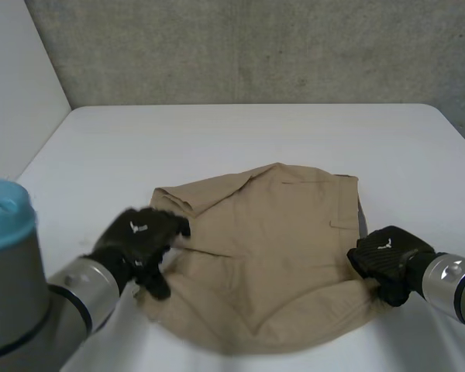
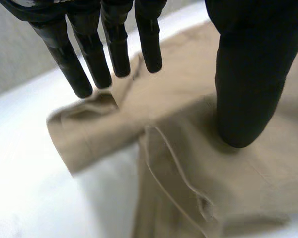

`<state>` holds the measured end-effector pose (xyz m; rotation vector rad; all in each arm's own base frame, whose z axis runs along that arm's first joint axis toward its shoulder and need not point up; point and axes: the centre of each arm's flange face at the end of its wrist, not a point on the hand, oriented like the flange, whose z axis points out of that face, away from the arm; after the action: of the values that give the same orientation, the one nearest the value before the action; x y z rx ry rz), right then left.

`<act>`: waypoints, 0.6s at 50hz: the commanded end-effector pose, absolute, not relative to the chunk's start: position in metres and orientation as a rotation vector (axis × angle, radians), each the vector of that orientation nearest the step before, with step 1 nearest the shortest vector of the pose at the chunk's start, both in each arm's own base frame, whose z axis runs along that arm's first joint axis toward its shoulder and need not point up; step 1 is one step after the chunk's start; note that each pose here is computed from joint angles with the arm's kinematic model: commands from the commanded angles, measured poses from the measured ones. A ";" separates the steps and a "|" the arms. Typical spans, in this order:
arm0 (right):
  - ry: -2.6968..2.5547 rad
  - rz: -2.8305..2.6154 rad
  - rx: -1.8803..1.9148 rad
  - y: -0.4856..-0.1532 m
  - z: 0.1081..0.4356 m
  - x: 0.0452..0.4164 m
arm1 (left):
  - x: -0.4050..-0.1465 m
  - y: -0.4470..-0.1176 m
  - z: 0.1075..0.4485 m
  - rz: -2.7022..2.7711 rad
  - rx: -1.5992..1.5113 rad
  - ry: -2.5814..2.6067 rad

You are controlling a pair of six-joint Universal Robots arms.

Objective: Fold the shorts.

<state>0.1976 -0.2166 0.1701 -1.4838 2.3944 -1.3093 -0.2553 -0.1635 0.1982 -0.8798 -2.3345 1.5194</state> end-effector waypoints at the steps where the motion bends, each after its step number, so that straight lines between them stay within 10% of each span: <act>1: 2.401 -1.367 -1.463 -0.224 0.171 0.194 | -0.259 -0.179 0.266 1.756 -0.828 -2.121; 30: 2.392 -1.377 -1.465 -0.229 0.160 0.197 | -0.330 -0.343 0.125 1.680 -0.836 -2.159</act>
<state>0.1963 -0.2264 0.1602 -1.4640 2.3958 -1.3580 -0.3251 -0.3297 0.1386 -0.8378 -2.1581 1.6755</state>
